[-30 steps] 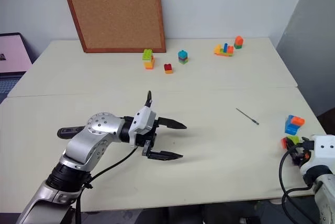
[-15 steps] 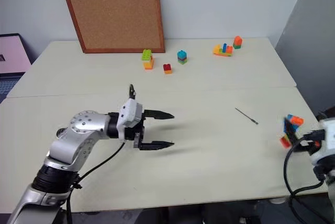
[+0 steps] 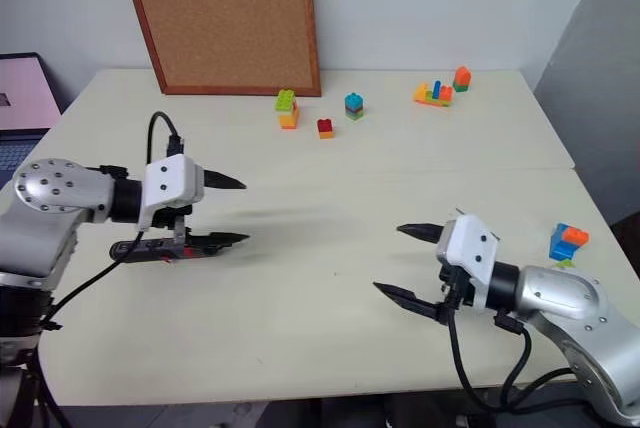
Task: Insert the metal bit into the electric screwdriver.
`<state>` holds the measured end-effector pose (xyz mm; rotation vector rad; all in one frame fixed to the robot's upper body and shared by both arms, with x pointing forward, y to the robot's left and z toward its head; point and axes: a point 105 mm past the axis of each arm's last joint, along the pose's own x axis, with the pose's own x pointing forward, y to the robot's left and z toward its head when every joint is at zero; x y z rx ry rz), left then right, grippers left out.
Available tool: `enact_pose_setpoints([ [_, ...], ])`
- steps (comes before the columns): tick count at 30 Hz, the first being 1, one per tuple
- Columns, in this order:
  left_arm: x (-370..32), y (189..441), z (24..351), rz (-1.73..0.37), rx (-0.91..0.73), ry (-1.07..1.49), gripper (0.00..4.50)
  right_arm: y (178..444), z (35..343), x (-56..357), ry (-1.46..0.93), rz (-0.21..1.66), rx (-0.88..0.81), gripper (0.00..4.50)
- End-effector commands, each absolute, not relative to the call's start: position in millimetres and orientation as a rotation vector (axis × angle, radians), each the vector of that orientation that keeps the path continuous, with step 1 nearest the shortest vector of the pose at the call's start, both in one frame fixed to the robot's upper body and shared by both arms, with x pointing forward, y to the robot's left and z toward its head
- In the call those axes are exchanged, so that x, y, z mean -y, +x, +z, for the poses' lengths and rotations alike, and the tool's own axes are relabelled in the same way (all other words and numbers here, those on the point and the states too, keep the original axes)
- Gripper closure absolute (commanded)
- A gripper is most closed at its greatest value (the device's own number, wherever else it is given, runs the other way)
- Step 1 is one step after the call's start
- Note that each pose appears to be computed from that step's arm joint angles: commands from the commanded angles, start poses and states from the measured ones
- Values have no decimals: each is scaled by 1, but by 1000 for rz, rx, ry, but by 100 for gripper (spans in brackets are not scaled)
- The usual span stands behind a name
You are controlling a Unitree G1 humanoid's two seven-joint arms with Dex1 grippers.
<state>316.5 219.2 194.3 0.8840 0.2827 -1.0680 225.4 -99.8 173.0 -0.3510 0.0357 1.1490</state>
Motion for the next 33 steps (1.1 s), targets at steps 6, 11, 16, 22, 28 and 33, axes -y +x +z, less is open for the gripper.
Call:
enact_pose_setpoints([
  [6, -275, 317, 199, -972, -536, 1081, 0, 226, 160, 77, -359, 1238, -4, 2],
  [11, -279, 316, 181, -1048, -659, 1099, 0, 224, 156, 63, -340, 1272, 12, 2],
  [16, -284, 320, 161, -1071, -761, 1114, 0, 221, 156, 51, -328, 1307, 33, 2],
  [22, -282, 326, 148, -1056, -772, 1084, 0, 217, 159, 45, -316, 1334, 43, 2],
  [28, -282, 329, 141, -1055, -774, 1075, 0, 216, 160, 43, -314, 1341, 40, 2],
  [33, -277, 333, 135, -1080, -769, 1089, 19, 216, 161, 44, -315, 1338, 37, 1],
])
